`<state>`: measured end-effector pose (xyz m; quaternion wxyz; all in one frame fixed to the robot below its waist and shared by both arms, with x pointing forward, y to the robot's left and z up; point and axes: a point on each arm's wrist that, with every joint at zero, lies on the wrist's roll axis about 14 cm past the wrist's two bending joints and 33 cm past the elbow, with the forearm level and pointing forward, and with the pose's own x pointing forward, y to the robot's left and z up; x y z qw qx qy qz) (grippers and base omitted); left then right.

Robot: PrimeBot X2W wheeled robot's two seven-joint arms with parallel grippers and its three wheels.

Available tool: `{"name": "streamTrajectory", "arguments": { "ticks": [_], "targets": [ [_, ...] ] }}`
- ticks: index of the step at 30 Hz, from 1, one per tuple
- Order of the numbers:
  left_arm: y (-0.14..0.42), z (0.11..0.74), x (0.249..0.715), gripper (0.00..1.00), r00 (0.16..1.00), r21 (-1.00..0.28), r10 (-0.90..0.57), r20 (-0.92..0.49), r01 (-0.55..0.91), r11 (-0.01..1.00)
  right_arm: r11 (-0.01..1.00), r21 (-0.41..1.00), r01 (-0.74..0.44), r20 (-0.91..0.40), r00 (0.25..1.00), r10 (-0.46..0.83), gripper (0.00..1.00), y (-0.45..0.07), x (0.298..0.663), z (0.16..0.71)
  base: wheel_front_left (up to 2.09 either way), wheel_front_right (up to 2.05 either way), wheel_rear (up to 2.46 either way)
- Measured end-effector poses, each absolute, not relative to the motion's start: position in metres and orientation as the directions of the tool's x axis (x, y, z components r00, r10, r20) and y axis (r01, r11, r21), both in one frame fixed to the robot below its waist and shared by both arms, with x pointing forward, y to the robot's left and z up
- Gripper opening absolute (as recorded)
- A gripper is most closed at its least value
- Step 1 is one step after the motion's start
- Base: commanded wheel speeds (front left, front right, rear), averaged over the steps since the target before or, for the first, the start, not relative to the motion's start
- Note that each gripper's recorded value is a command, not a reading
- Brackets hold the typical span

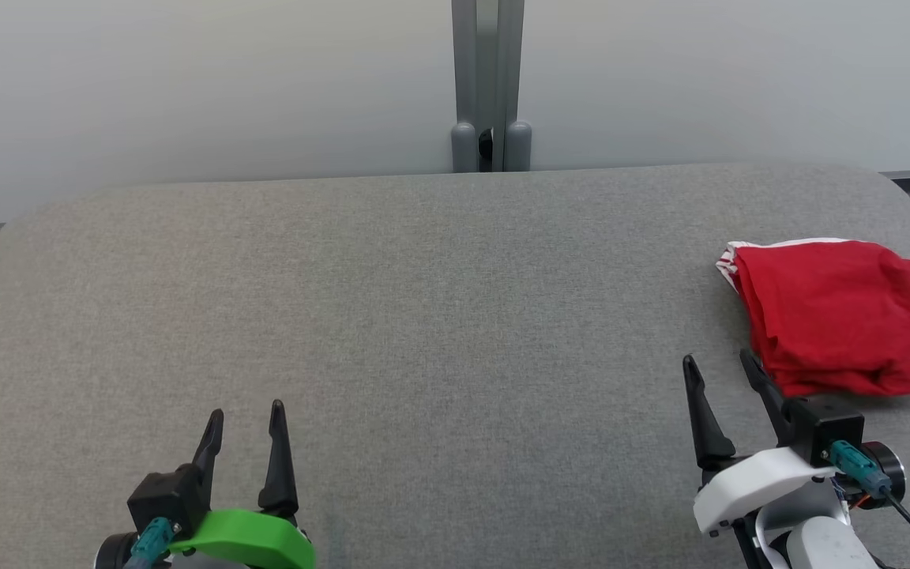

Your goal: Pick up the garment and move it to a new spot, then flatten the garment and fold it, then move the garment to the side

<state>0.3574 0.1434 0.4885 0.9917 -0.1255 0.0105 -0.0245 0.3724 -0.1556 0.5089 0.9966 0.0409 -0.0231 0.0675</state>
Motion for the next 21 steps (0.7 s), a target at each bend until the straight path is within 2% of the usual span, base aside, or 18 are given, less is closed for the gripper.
{"name": "streamTrajectory", "arguments": {
  "ticks": [21],
  "targets": [
    [0.1478,0.4829,0.3580,1.00,0.999,-0.250,-0.034,-0.028,0.026,0.968,0.986,0.081,-0.146,0.044,0.989,0.143,1.00,-0.1515,0.3746,0.5017,0.00,0.00,0.00]
  ]
}}
